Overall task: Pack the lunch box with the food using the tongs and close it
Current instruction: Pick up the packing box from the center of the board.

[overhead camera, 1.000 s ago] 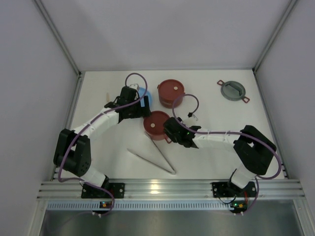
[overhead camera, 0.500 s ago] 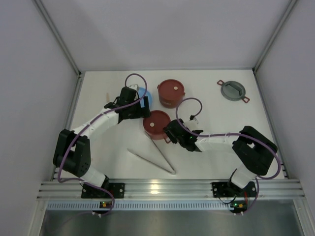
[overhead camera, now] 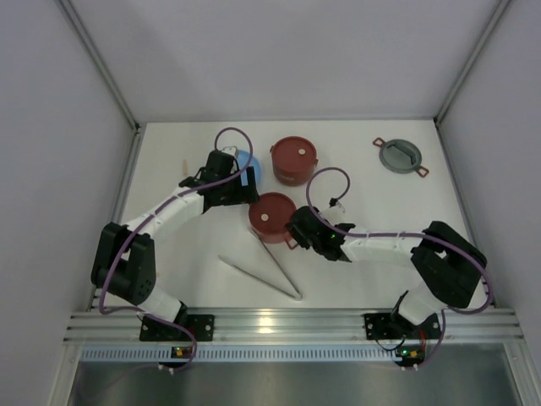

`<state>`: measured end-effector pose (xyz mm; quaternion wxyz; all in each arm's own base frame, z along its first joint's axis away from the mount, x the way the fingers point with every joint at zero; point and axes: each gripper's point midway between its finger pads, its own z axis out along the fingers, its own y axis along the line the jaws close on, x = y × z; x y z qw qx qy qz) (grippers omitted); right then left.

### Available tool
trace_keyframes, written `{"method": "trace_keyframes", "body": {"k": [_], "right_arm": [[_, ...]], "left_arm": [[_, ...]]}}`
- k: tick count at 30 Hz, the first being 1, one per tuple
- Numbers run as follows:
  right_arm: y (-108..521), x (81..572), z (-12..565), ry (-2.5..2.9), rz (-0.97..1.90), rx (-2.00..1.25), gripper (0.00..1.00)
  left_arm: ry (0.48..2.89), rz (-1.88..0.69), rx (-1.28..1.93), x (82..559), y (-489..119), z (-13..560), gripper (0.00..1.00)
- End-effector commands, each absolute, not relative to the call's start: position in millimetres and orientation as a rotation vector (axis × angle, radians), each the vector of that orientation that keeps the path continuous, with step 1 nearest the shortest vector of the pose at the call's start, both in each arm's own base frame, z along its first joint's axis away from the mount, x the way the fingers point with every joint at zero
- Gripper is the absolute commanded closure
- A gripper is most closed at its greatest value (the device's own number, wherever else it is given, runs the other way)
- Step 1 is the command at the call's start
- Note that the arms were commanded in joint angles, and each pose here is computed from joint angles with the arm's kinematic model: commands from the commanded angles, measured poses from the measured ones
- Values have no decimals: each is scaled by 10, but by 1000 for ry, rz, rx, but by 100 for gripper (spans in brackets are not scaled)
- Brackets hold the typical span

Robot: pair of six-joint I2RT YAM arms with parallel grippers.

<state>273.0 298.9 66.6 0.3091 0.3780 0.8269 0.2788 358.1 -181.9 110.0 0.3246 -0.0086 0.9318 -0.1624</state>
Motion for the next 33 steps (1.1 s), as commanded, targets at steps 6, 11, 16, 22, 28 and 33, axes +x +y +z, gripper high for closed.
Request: {"method": "trace_keyframes", "body": {"k": [6,11,16,22,28,33], "right_arm": [[2599,2751,1112,2258,491,713,94],[2465,2867,1238,2298,501,611,97],[2404,2975,1254,2359,495,499,100],[2369,3103,1184,2389,515,448,100],[2408,3176,1152,2428,580,338,100],[2370,3221,1012,2482,558,309,97]], "left_arm": [[2346,-446,-29,3629,-1811,1432,1],[2338,-453,-34,3643,-1826,1478,1],[2337,-455,-37,3659,-1830,1490,1],[2340,-458,-38,3652,-1838,1475,1],[2342,-448,-27,3625,-1816,1480,1],[2347,-448,-30,3630,-1819,1460,1]]}}
